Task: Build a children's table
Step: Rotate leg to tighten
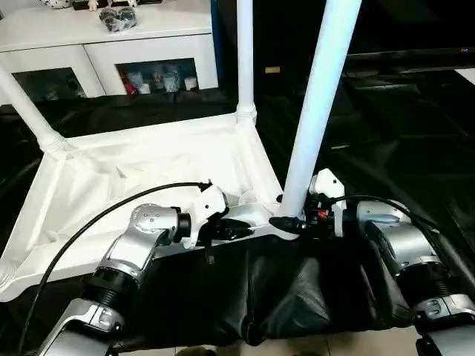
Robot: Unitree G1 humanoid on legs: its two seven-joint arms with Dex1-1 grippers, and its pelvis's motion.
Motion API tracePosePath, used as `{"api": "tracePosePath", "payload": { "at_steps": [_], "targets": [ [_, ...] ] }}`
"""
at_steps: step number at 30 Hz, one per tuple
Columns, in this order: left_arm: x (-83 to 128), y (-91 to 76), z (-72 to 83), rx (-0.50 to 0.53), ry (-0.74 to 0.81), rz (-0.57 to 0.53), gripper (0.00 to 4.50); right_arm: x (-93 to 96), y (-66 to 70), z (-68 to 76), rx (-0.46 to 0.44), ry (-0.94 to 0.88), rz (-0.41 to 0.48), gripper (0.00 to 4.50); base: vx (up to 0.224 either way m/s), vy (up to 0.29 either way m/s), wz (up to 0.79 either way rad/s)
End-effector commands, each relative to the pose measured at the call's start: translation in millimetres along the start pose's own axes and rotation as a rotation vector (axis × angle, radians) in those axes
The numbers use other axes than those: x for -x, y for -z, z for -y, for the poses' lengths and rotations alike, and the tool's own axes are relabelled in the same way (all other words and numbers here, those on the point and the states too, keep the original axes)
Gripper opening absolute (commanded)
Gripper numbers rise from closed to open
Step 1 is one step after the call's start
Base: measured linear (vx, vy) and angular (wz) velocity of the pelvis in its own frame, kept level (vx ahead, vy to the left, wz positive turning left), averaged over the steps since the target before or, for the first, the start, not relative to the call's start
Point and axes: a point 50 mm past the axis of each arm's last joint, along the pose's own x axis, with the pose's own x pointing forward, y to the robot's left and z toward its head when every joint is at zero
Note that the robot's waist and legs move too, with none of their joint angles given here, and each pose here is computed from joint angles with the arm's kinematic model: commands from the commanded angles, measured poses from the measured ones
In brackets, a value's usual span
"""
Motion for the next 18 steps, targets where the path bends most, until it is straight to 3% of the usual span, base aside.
{"api": "tracePosePath", "payload": {
  "at_steps": [1,8,11,12,18],
  "targets": [
    [2.7,-14.0,-0.9,-0.048,0.015,0.063,0.00,0.5,0.6,-2.3,0.001,-0.042,-0.026,2.64,0.000,0.000,0.00],
    [1.6,-13.4,-0.3,-0.045,0.011,0.063,0.00,-1.5,3.6,-6.2,-0.008,-0.054,-0.027,2.63,0.000,0.000,0.00],
    [-5.9,-14.3,-5.8,-0.041,-0.069,0.055,0.00,-11.2,6.9,-3.6,-0.016,0.063,-0.021,2.63,0.000,0.000,0.00],
    [-17.6,-16.5,-10.7,-0.030,-0.148,0.047,0.00,-23.7,9.7,3.6,-0.052,0.238,-0.013,2.63,0.000,0.000,0.00],
    [-52.4,-28.9,-15.1,0.018,-0.280,0.044,0.00,-61.4,1.1,9.6,-0.225,0.567,0.064,2.62,0.000,0.000,0.00]
  ]
}}
